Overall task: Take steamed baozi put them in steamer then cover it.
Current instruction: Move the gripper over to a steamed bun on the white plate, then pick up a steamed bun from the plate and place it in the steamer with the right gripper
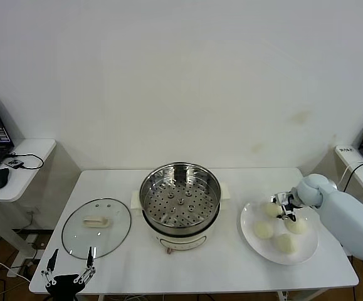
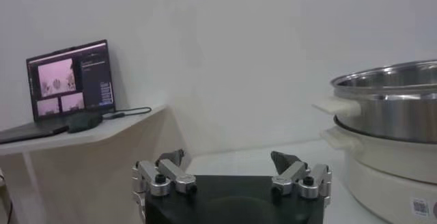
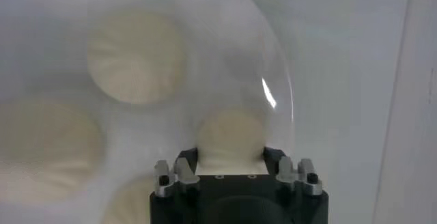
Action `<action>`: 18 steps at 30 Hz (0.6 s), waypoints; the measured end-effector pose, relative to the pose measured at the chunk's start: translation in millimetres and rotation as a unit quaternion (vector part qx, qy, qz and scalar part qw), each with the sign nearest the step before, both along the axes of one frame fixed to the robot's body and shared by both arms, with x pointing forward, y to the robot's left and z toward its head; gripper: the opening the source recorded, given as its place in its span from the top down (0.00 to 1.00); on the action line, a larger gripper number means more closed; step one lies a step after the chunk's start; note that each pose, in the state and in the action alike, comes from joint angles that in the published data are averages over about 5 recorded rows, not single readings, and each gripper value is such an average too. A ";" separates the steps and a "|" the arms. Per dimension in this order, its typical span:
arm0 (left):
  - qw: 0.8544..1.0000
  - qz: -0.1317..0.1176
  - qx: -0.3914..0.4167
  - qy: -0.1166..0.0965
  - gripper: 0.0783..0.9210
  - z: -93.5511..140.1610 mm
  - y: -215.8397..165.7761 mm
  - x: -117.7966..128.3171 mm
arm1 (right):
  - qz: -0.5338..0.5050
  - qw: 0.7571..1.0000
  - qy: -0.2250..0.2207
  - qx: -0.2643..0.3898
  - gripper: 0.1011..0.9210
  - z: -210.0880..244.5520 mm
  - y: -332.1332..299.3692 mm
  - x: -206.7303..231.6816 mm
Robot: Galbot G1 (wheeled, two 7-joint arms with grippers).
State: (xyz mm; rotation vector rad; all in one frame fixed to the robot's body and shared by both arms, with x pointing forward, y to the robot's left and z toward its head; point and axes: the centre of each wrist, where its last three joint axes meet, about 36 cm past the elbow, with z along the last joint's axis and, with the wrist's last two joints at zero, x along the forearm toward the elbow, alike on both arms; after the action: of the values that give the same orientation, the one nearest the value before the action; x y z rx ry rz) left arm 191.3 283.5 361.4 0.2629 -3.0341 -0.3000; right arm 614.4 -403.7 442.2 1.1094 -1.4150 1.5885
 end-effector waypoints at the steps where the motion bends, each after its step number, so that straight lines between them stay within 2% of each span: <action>1: 1.000 0.000 0.000 0.000 0.12 0.1 0.0 -0.1 | 0.000 1.000 0.000 0.001 0.42 1.8 0.1 -0.2; 9: 1.000 -0.003 -0.001 0.000 0.12 -0.1 0.4 1.1 | 0.007 1.000 -0.016 0.018 0.42 35.4 -2.7 -2.9; 18: 1.000 -0.010 -0.005 -0.003 0.12 -0.6 1.7 4.8 | 0.025 0.997 -0.054 0.057 0.42 109.3 6.5 1.1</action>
State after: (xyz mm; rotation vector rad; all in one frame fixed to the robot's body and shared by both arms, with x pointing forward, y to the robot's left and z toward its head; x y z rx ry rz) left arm 196.1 285.2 360.8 0.2335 -3.0441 -0.2861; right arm 615.4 -397.2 551.5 1.1488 -1.5766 1.6419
